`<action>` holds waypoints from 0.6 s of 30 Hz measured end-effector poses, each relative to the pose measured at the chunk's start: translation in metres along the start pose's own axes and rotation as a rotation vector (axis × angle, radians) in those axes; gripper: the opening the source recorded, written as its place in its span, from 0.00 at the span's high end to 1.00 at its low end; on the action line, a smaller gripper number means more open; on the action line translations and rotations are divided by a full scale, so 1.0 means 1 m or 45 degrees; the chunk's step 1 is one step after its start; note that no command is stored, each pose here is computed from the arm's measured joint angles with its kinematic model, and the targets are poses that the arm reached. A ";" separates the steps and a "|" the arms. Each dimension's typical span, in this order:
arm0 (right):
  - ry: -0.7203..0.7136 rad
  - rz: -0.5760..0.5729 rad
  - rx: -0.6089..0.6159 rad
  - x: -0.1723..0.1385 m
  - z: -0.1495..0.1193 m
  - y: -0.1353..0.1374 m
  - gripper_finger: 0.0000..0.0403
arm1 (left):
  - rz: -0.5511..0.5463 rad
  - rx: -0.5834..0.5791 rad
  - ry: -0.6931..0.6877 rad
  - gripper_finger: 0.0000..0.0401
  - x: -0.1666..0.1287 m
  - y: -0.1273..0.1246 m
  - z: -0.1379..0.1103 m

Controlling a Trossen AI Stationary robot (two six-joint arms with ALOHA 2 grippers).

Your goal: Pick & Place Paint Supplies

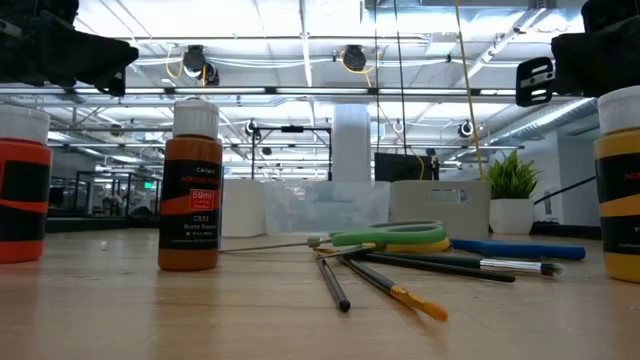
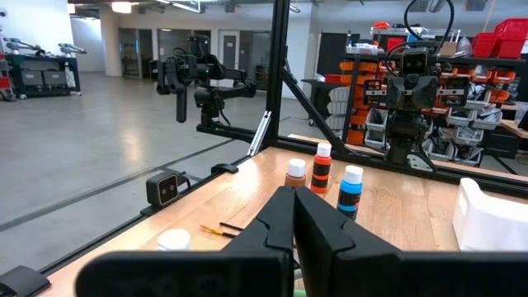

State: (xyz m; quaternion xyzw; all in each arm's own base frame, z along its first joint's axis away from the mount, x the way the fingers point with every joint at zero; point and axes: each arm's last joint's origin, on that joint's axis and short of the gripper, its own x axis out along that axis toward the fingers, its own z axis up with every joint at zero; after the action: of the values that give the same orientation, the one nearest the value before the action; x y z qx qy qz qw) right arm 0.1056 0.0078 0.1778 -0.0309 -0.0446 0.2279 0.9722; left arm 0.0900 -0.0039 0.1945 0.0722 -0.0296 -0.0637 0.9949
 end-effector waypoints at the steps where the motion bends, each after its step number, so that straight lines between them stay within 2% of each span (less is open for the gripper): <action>1: 0.000 0.000 0.000 0.000 0.000 0.000 1.00 | 0.000 0.000 0.000 0.81 0.000 0.000 0.000; 11: -0.034 -0.023 -0.004 0.000 0.003 -0.001 1.00 | 0.000 0.000 0.000 0.81 0.000 0.000 0.000; 14: -0.091 -0.030 0.101 0.000 0.008 -0.001 1.00 | 0.000 0.000 0.000 0.81 0.000 0.000 0.000; 18: -0.142 -0.016 0.338 -0.001 0.012 -0.001 1.00 | 0.001 0.000 0.000 0.81 0.000 0.000 0.000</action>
State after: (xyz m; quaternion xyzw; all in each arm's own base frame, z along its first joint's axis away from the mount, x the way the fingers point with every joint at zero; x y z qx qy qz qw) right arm 0.1042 0.0072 0.1894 0.1108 -0.0684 0.2271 0.9651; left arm 0.0900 -0.0039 0.1945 0.0722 -0.0296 -0.0635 0.9949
